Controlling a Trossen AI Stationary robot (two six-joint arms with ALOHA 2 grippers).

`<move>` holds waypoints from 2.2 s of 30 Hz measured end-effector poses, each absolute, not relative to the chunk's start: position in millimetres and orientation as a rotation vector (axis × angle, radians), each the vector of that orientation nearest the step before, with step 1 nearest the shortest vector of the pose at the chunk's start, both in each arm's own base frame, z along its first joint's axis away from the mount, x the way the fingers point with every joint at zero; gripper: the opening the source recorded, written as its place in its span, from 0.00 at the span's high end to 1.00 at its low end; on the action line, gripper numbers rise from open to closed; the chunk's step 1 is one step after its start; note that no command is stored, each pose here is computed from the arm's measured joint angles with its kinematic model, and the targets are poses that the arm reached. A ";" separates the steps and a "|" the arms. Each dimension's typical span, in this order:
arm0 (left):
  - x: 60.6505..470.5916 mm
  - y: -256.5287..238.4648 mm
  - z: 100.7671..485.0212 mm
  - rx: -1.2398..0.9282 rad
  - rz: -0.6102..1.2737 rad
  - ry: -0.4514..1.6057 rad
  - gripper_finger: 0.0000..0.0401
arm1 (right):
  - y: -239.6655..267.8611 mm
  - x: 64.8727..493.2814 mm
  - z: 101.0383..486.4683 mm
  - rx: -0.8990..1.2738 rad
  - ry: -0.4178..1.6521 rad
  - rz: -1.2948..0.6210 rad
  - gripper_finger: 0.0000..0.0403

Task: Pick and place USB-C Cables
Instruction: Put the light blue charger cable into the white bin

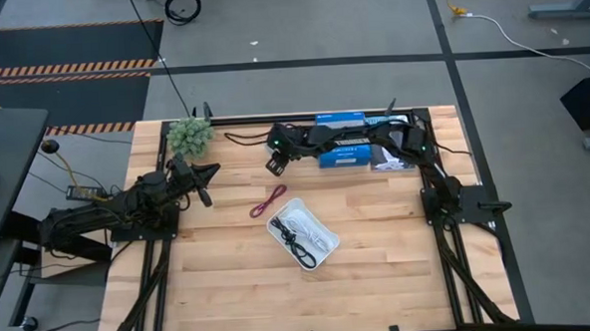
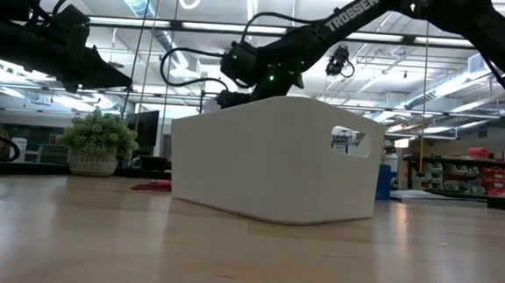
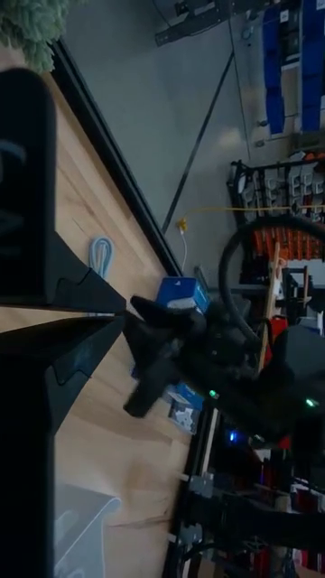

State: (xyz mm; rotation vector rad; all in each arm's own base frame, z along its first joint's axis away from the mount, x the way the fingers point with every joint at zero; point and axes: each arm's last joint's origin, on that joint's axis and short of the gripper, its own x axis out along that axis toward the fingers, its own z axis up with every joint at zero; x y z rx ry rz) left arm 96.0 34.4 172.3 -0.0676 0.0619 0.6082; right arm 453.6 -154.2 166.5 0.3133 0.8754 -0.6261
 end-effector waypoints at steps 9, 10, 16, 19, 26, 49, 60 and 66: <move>96.0 34.4 171.8 -0.067 0.609 0.065 0.94 | -146.8 458.3 142.5 0.339 0.930 -0.599 0.59; 96.0 34.4 171.9 -0.067 0.608 0.064 0.94 | -146.0 459.2 142.4 0.338 0.924 -0.596 0.59; 96.0 34.4 171.9 -0.067 0.608 0.064 0.94 | -146.0 458.6 141.8 0.337 0.931 -0.600 0.65; 96.0 34.4 171.9 -0.067 0.608 0.064 0.94 | -145.7 458.2 141.5 0.336 0.937 -0.600 0.74; 96.0 34.4 171.9 -0.067 0.608 0.064 0.94 | -142.6 458.3 141.3 0.326 0.952 -0.590 0.96; 96.0 34.4 172.0 -0.068 0.608 0.063 0.94 | -113.8 431.5 265.3 0.347 0.737 -0.462 0.96; 96.0 34.4 172.0 -0.068 0.608 0.063 0.94 | -75.2 413.5 316.8 0.420 0.626 -0.413 0.96; 96.0 34.4 172.0 -0.068 0.608 0.063 0.94 | -49.6 402.4 331.7 0.523 0.630 -0.397 0.96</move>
